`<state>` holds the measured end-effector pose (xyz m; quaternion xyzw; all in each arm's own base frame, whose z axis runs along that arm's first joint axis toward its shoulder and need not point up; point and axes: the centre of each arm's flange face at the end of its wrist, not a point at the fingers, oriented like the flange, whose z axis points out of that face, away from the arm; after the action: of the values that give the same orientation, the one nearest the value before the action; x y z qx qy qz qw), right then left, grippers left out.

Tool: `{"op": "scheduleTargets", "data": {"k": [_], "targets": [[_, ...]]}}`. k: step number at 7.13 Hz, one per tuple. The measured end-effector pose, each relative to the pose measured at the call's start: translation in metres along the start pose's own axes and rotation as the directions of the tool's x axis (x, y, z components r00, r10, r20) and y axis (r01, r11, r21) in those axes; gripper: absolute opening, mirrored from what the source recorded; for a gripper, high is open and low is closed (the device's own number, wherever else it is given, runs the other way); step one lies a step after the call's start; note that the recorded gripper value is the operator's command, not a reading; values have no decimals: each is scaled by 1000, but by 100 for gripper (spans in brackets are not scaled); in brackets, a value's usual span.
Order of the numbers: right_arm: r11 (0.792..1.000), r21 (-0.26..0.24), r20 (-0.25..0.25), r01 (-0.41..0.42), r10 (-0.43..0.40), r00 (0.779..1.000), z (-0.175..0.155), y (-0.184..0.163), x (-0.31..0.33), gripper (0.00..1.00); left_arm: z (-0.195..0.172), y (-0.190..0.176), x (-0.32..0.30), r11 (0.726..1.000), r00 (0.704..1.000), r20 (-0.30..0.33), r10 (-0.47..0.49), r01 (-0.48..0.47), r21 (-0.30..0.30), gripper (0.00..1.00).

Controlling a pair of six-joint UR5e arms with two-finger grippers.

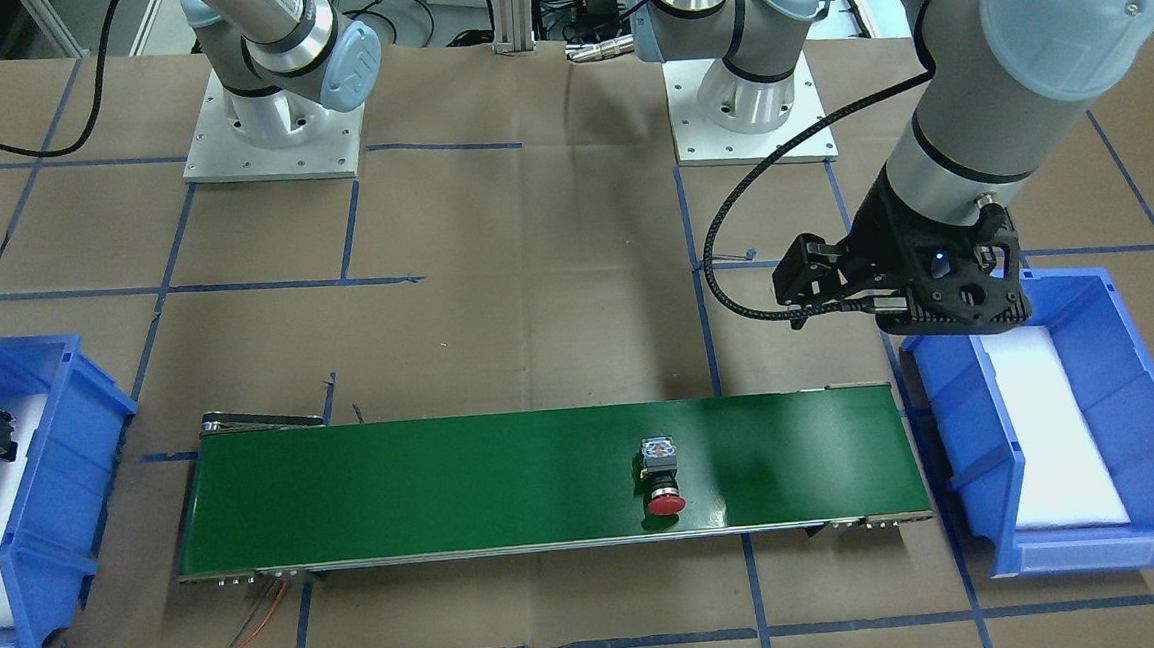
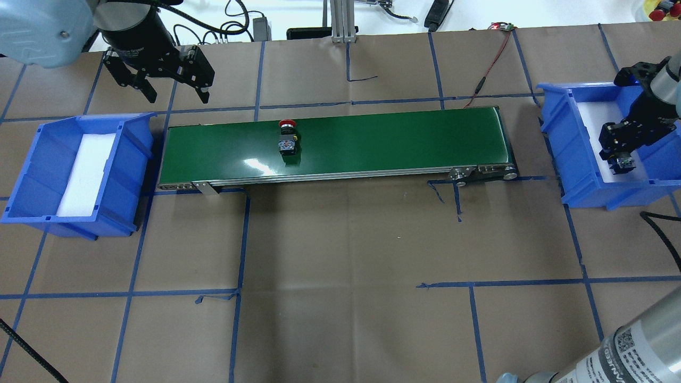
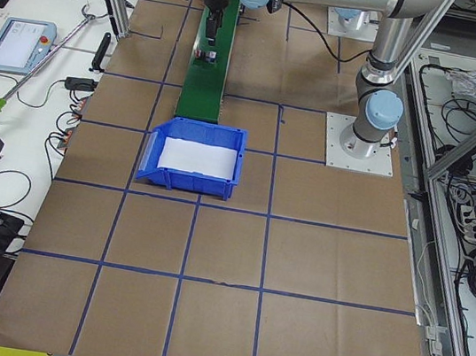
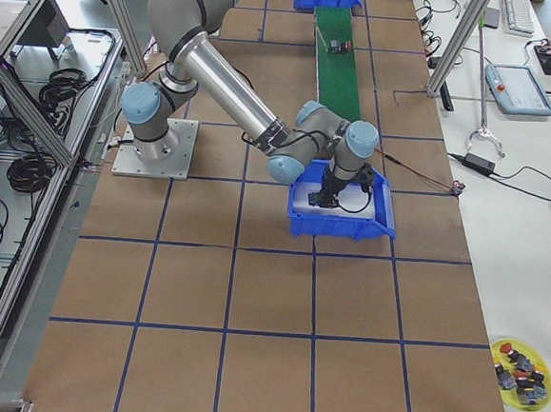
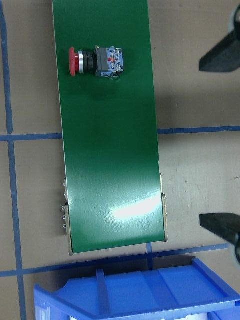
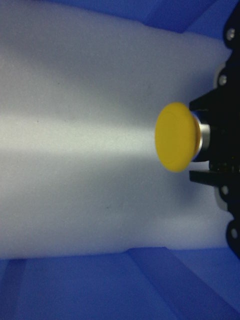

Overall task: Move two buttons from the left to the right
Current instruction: 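Open the right gripper to release the yellow button in the bin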

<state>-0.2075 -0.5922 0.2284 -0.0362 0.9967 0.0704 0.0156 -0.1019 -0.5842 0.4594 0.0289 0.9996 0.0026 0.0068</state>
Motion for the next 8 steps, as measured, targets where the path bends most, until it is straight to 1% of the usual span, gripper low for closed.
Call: {"op": "scheduleTargets", "data": {"k": [1, 3, 5, 6, 7, 8], "targets": [[1000, -4, 1, 1, -1, 1000, 6, 1, -1, 98, 0, 0, 0, 1000, 1000, -1, 0, 0, 0, 99], [999, 43, -24, -2, 3, 1000, 5, -2, 0, 100, 0, 0, 0, 1000, 1000, 0, 0, 0, 0, 99], [998, 66, -40, -3, 6, 999, -4, -4, 1, 100, 0, 0, 0, 1000, 1000, 0, 1, -1, 1, 99], [997, 84, -54, -2, 7, 999, -18, -4, 0, 100, 1, 0, 0, 1000, 1000, 0, 1, -1, -1, 99], [993, 117, -79, 3, 6, 997, -43, -4, -3, 100, 2, 0, 0, 1000, 1000, 0, 2, -2, -3, 99], [987, 162, -112, 22, -3, 994, -77, -8, -15, 100, 4, 0, -1, 1000, 1000, 0, 3, -3, -7, 99]]}}
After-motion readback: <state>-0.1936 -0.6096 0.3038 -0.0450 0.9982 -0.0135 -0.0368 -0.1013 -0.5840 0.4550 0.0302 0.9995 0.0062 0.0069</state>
